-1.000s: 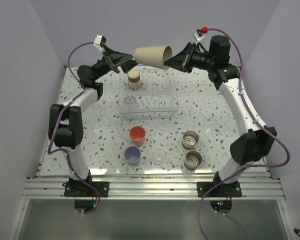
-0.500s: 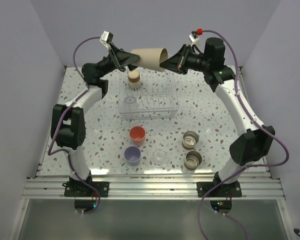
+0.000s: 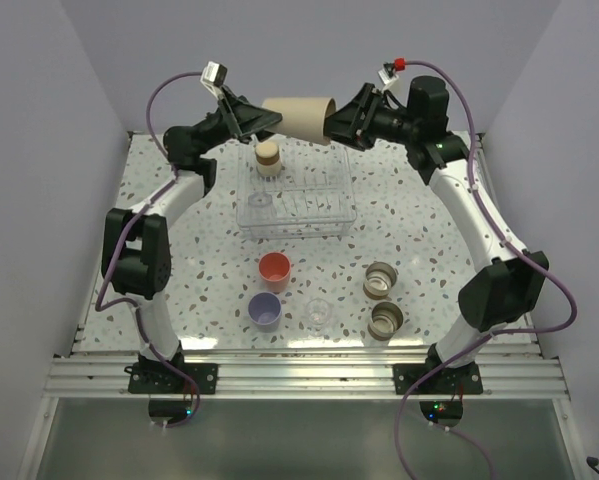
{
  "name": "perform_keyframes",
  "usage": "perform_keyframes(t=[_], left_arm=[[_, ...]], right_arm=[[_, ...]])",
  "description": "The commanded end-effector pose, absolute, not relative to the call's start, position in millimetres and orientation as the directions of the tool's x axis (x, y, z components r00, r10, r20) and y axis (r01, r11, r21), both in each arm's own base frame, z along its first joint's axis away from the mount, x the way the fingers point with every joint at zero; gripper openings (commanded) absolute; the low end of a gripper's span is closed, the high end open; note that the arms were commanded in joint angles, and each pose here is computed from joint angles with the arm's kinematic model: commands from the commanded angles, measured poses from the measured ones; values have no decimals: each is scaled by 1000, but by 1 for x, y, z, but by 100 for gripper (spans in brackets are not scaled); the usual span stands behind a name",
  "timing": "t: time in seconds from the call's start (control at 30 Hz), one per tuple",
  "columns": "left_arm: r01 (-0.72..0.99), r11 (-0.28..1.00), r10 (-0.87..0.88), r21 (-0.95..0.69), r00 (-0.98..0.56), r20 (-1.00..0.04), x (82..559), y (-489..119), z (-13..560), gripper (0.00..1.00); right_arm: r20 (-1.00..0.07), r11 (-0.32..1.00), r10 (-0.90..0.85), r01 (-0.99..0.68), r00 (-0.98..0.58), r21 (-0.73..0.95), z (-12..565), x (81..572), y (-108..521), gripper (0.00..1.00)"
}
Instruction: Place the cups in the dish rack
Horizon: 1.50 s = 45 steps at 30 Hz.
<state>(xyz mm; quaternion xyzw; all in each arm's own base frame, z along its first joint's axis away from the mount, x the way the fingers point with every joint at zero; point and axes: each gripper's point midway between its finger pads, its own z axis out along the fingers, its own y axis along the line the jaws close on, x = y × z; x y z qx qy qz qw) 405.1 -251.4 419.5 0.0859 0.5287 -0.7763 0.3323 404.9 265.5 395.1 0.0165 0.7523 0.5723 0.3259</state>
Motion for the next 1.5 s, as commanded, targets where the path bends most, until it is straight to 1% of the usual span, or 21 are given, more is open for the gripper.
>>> perform_keyframes(t=[0.0,0.03,0.07,0.1,0.17,0.2,0.23,0.27,0.3,0.33,0.37,0.4,0.43,0.47,0.5,0.53,0.57,0.8,1.0,1.3,1.47], left_arm=[[806,-227,-431,-547,-587,-686,368,-251,451,2],[812,-191,-431,-551,-574,-696,376,-252,450,2],[817,-165,-433,-552,-563,-704,381,-250,450,1],[775,-128,-419,-619,-608,-674,396,-252,442,0],[825,-28,-408,-564,-524,-747,413,-253,443,0],[826,21,-399,-563,-510,-762,423,-254,441,0],[786,127,-358,-605,-533,-767,448,-256,413,0],[802,186,-366,-567,-479,-798,459,-255,429,0],[787,240,-354,-568,-474,-806,471,-254,423,0],[733,323,-309,-599,-516,-799,489,-253,391,0],[726,390,-327,-567,-466,-822,504,-250,404,0],[667,464,-278,-584,-516,-810,518,-249,368,0],[626,496,-288,-602,-535,-794,525,-248,363,0],[636,563,-270,-527,-462,-845,537,-248,369,0],[627,588,-251,-511,-460,-852,543,-251,360,0],[608,617,-205,-499,-488,-848,553,-254,332,0],[614,635,-198,-470,-458,-867,558,-260,340,0],[517,773,-96,-368,-479,-873,572,-269,281,0],[480,820,-40,-312,-495,-868,573,-273,248,0],[368,906,11,-210,-516,-857,590,-249,212,0],[352,920,47,-172,-535,-843,592,-243,193,0]], right_arm=[[-509,439,438,-318,-741,841,390,410,248,59],[-558,491,424,-337,-713,803,392,409,240,67],[-537,553,405,-269,-740,788,375,402,231,73],[-608,651,394,-258,-689,714,369,408,215,76],[-652,728,380,-224,-656,648,373,399,195,80],[-649,763,366,-184,-667,620,364,391,185,84],[-674,806,355,-152,-648,572,358,390,173,85],[-685,820,354,-140,-637,554,363,378,164,87],[-690,832,347,-132,-635,539,361,373,160,88],[-691,848,334,-116,-640,518,352,368,154,88],[-691,853,328,-113,-644,510,349,363,152,88],[-686,861,314,-107,-656,497,342,354,148,88],[-684,865,307,-105,-662,490,339,350,147,88],[-677,869,300,-101,-672,485,334,346,145,88],[-679,871,296,-102,-672,481,334,339,143,88],[-665,877,286,-92,-690,472,322,335,142,88],[-659,879,282,-88,-697,469,318,332,140,88],[-628,883,264,-78,-733,462,297,313,137,88],[-602,880,259,-73,-756,470,285,312,140,87],[-588,882,251,-69,-769,467,277,311,141,86],[-580,887,248,-59,-776,459,271,309,139,86]])
